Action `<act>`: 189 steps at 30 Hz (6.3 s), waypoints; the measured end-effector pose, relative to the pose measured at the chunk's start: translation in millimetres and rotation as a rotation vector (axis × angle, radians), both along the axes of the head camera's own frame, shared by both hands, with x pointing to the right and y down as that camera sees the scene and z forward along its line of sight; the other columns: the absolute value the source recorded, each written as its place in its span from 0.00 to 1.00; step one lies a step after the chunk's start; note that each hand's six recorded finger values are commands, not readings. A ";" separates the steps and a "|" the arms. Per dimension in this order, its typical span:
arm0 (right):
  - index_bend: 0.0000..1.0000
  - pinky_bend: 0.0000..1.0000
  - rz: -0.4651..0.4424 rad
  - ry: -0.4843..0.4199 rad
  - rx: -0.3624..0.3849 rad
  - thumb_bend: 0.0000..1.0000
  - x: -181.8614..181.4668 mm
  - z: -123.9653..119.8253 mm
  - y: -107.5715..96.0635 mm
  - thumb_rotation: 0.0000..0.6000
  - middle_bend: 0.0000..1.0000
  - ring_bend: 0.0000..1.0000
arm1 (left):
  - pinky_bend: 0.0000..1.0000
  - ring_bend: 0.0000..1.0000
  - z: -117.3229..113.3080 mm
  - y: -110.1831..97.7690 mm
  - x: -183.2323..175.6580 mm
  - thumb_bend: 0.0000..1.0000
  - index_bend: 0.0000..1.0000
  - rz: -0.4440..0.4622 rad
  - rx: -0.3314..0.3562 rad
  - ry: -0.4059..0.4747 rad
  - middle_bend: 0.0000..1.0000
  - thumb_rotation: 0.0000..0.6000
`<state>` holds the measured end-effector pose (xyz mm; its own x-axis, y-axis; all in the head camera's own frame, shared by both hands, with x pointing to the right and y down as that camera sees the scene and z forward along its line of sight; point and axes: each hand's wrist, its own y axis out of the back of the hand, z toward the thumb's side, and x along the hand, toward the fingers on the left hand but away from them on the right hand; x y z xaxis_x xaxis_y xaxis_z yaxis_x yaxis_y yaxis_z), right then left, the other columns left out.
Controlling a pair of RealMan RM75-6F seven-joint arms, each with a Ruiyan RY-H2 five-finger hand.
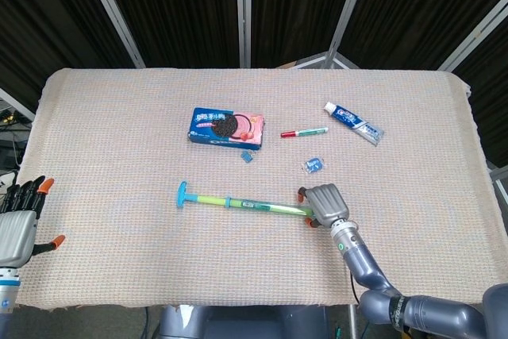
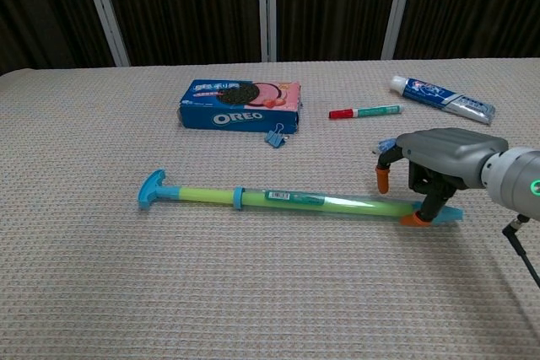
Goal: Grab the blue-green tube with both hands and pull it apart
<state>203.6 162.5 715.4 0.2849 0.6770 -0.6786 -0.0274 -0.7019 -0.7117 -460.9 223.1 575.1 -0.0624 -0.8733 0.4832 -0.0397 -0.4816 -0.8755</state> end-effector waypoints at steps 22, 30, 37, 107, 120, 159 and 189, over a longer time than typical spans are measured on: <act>0.57 1.00 0.026 -0.026 -0.026 0.38 -2.8 1.0 2.2 1.00 1.00 1.00 | 0.96 0.79 8.3 -27.3 27.8 0.11 0.26 0.073 0.029 0.050 0.80 1.00; 0.58 1.00 0.062 -0.021 -0.053 0.40 -1.5 1.0 -1.0 1.00 1.00 1.00 | 1.00 0.85 51.6 -53.8 88.2 0.26 0.37 0.253 -0.040 0.144 0.86 1.00; 0.58 1.00 0.082 -0.023 -0.074 0.41 -4.2 2.4 -3.1 1.00 1.00 1.00 | 1.00 0.85 96.3 -62.8 154.2 0.27 0.39 0.359 -0.135 0.256 0.86 1.00; 0.60 1.00 0.101 -0.028 -0.064 0.43 1.0 -3.5 -14.6 1.00 1.00 1.00 | 1.00 0.85 165.0 -53.9 211.7 0.53 0.67 0.335 -0.311 0.363 0.86 1.00; 0.60 1.00 0.110 -0.034 -0.039 0.44 23.1 -19.5 -21.7 1.00 1.00 1.00 | 1.00 0.85 154.1 -64.1 187.7 0.54 0.71 0.311 -0.294 0.328 0.86 1.00; 0.61 1.00 0.172 0.020 0.017 0.44 86.1 -37.4 -38.7 1.00 1.00 1.00 | 1.00 0.85 161.3 -74.6 113.9 0.55 0.72 0.200 -0.293 0.242 0.86 1.00; 0.56 1.00 0.201 0.045 0.026 0.43 109.7 -40.5 -41.7 1.00 1.00 1.00 | 1.00 0.85 165.2 -77.2 99.6 0.54 0.71 0.176 -0.298 0.217 0.86 1.00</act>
